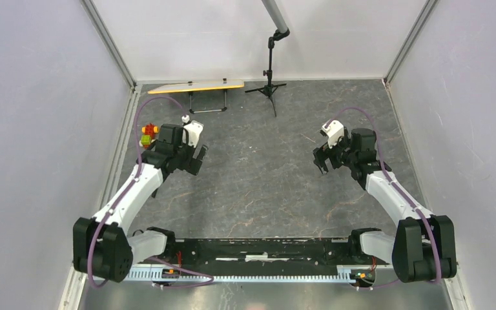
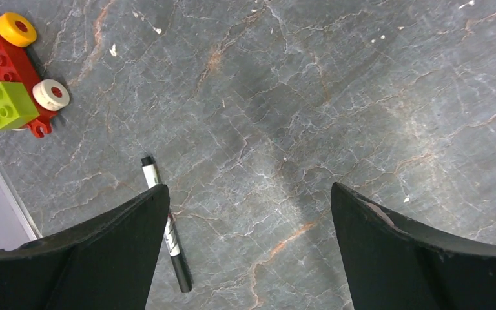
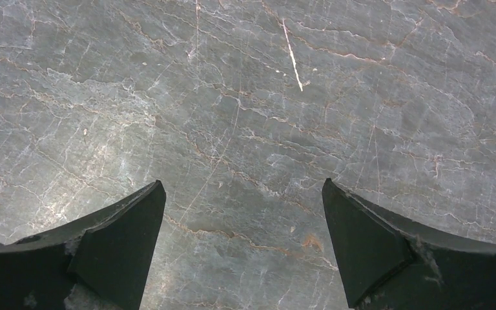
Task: Write a sentence on the whiteboard
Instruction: Move the whiteboard to the center of the board.
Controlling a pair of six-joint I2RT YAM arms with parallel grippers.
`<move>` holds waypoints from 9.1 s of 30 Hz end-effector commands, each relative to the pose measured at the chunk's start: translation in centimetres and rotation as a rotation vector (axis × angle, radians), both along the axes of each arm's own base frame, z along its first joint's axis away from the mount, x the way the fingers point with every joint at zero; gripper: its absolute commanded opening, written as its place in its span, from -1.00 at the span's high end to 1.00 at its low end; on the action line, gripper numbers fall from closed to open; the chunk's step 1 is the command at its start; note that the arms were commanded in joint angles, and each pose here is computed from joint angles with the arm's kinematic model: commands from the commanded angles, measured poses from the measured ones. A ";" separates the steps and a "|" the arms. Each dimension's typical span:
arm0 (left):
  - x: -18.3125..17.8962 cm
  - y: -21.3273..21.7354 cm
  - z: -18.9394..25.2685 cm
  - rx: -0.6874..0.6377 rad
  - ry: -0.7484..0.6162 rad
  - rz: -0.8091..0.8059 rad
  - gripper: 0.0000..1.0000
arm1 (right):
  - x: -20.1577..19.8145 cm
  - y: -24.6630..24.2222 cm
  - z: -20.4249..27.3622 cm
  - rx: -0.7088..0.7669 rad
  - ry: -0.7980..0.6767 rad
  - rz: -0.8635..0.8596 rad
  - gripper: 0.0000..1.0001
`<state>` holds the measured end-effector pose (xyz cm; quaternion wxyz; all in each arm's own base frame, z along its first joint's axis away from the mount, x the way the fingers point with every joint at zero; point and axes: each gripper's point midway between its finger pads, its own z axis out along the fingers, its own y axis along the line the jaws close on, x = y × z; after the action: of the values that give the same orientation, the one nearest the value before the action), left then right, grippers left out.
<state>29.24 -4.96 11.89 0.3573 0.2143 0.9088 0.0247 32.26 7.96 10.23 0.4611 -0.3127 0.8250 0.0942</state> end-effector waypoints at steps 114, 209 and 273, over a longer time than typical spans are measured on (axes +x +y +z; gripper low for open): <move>24.3 -4.0 -11.5 0.984 -0.145 -0.948 0.70 | -0.4 -0.2 -2.2 -0.056 0.062 0.060 -0.95; 42.1 -1.1 -9.6 1.065 -0.791 -0.796 0.95 | -1.7 0.5 -5.0 -0.038 0.176 0.107 -0.95; 15.7 -7.9 -10.0 1.000 -0.774 -1.065 0.95 | -1.7 1.5 -2.7 0.004 0.117 0.154 -0.95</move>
<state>46.92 -13.24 3.54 0.5026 0.7042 0.3681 0.3407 29.53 9.01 5.49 0.3738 -0.3583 0.8427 0.1475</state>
